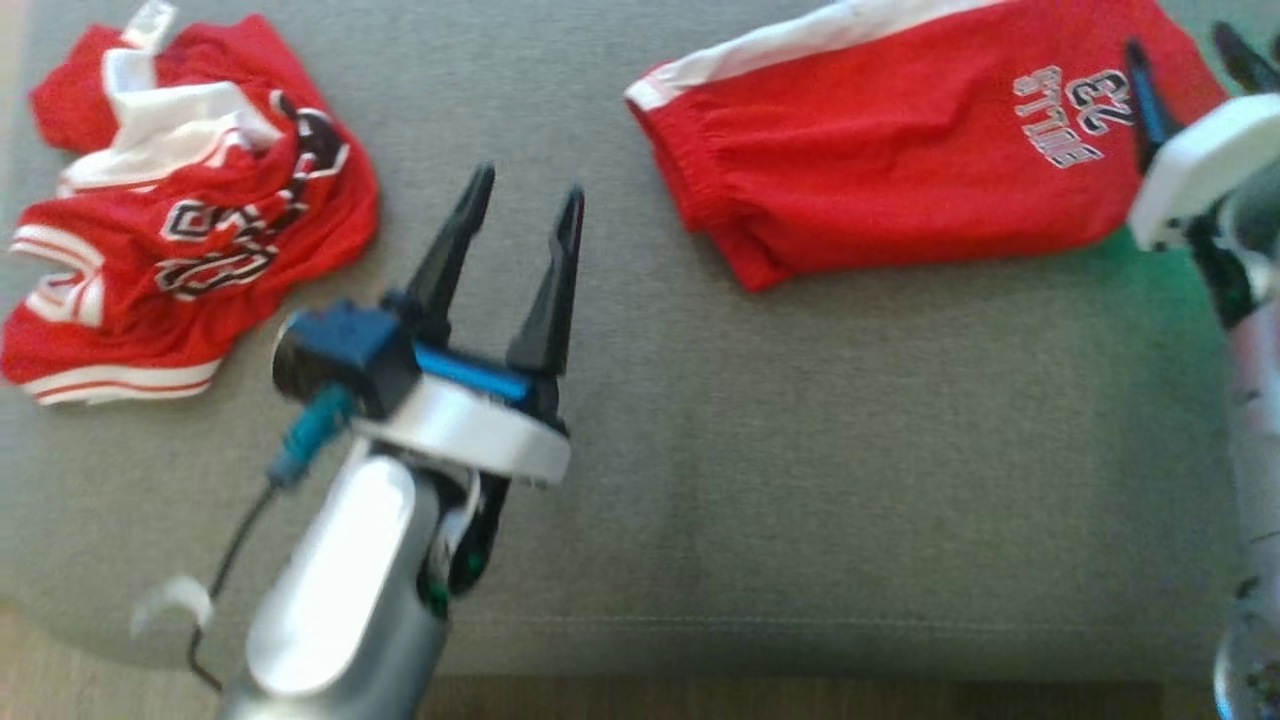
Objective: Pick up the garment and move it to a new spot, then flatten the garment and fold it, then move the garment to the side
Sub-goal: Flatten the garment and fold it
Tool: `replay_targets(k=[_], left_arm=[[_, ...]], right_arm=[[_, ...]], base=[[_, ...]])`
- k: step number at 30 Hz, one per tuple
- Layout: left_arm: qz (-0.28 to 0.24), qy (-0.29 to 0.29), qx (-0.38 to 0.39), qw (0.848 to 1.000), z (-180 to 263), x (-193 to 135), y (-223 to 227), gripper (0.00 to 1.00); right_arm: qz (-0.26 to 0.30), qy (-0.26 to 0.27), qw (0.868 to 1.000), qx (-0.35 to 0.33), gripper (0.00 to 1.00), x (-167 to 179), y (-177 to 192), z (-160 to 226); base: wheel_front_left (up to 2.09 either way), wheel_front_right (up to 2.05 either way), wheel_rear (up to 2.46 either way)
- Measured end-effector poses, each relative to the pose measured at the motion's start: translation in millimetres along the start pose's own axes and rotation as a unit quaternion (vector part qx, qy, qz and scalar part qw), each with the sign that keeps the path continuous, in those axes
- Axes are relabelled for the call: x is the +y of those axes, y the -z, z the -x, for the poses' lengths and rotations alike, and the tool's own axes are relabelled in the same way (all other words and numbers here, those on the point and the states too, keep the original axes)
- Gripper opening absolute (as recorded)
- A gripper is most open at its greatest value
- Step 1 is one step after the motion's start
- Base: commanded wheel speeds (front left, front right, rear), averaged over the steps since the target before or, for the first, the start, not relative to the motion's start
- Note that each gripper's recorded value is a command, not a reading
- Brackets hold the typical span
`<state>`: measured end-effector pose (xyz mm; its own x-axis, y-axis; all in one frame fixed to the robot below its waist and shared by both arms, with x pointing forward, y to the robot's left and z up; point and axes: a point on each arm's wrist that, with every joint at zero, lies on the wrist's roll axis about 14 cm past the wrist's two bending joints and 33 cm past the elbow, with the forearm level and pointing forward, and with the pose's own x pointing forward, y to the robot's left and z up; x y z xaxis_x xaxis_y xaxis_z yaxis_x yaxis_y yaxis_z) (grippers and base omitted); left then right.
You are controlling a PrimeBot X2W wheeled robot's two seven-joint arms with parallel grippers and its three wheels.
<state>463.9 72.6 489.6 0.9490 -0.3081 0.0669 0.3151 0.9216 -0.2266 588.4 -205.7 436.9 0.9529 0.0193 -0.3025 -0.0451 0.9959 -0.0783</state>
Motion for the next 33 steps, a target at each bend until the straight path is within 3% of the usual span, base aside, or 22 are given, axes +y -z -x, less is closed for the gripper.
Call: replay_targets(k=[7,16,17,18,20,21,27,33], left_arm=[[-0.027,-0.036,0.008,0.999,40,5,2,1.00],[-0.029,-0.064,0.021,0.997,58,15,8,1.00],[-0.029,-0.064,0.021,0.997,59,15,7,1.00],[-0.029,-0.065,0.019,0.997,59,16,6,1.00],[-0.034,-0.066,0.016,0.997,59,17,3,1.00],[-0.034,-0.067,0.014,0.997,59,17,2,1.00],[-0.032,-0.062,0.007,0.998,56,14,-1,1.00],[-0.025,-0.046,0.004,0.999,50,3,-1,1.00]], right_arm=[[-0.020,0.025,0.998,0.058,1.00,-18,23,-10],[-0.033,0.017,0.988,0.151,1.00,-6,55,-25],[-0.034,0.017,0.986,0.160,0.96,-5,55,-26],[-0.034,0.016,0.985,0.167,0.68,-5,56,-26],[-0.037,0.013,0.983,0.178,0.29,-3,57,-26],[-0.038,0.013,0.983,0.181,0.00,-2,57,-25],[-0.050,0.018,0.982,0.179,0.00,-7,56,-18],[-0.037,0.046,0.984,0.169,0.00,-37,50,-3]], base=[[0.00,0.00,0.00],[0.00,0.00,0.00],[0.00,0.00,0.00],[0.00,0.00,0.00],[0.00,0.00,0.00],[0.00,0.00,0.00],[0.00,0.00,0.00],[0.00,0.00,0.00]])
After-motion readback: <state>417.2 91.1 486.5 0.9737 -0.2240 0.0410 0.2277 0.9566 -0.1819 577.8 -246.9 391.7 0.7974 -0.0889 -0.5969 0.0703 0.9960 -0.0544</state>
